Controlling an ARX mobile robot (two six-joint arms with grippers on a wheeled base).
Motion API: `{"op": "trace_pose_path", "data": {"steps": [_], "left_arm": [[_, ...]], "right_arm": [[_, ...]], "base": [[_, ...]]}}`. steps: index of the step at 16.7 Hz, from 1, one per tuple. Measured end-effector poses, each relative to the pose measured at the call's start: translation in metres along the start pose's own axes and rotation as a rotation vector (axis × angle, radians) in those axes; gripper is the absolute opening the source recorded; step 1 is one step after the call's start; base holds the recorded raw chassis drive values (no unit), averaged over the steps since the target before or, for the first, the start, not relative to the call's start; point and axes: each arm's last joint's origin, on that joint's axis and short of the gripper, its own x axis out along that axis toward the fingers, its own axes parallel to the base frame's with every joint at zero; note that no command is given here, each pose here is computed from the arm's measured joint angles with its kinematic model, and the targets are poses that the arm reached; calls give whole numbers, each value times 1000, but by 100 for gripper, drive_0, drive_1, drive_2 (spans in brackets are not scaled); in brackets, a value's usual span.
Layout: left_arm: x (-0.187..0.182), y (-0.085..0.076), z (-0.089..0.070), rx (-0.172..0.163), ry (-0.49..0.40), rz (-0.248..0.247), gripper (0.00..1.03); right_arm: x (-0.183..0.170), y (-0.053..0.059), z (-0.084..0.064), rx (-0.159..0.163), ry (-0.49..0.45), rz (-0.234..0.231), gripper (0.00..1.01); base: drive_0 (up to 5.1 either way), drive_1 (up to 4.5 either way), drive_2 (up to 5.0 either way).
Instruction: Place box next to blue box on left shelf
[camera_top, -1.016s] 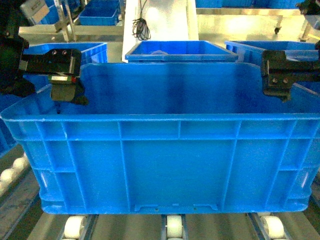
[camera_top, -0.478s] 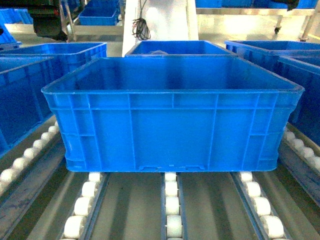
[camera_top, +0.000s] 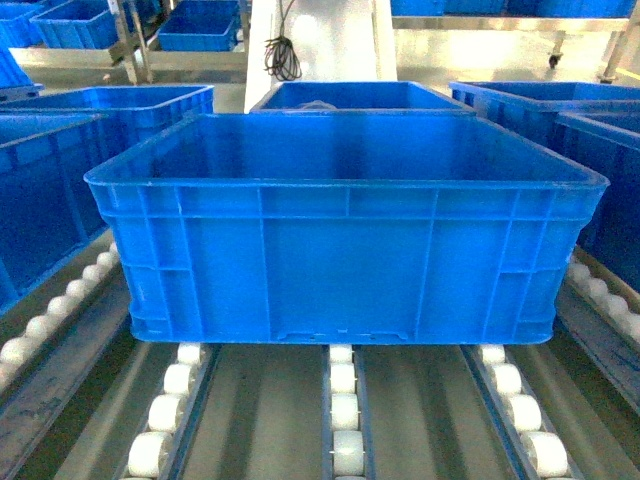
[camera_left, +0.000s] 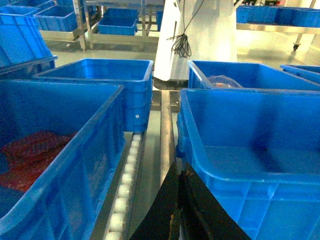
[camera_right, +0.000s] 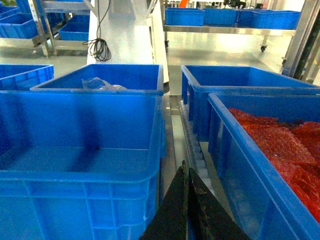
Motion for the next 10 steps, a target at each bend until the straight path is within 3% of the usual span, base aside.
{"op": "trace_pose_path", "data": {"steps": [4, 5, 9, 10], "left_arm": [[-38, 14, -15, 0, -5, 5, 1], [-45, 14, -18, 0, -5, 0, 1], [-70, 14, -26, 1, -4, -1, 1], [-74, 14, -31, 1, -38, -1, 1]], "right_arm": [[-41, -15, -17, -1, 0, 16, 1], [-49, -21, -19, 0, -5, -7, 1], [-76, -20, -29, 0, -4, 2, 1], [-80, -20, -30, 0, -12, 2, 1]], "base": [[0, 0, 0], [0, 0, 0], [0, 0, 0], [0, 0, 0]]}}
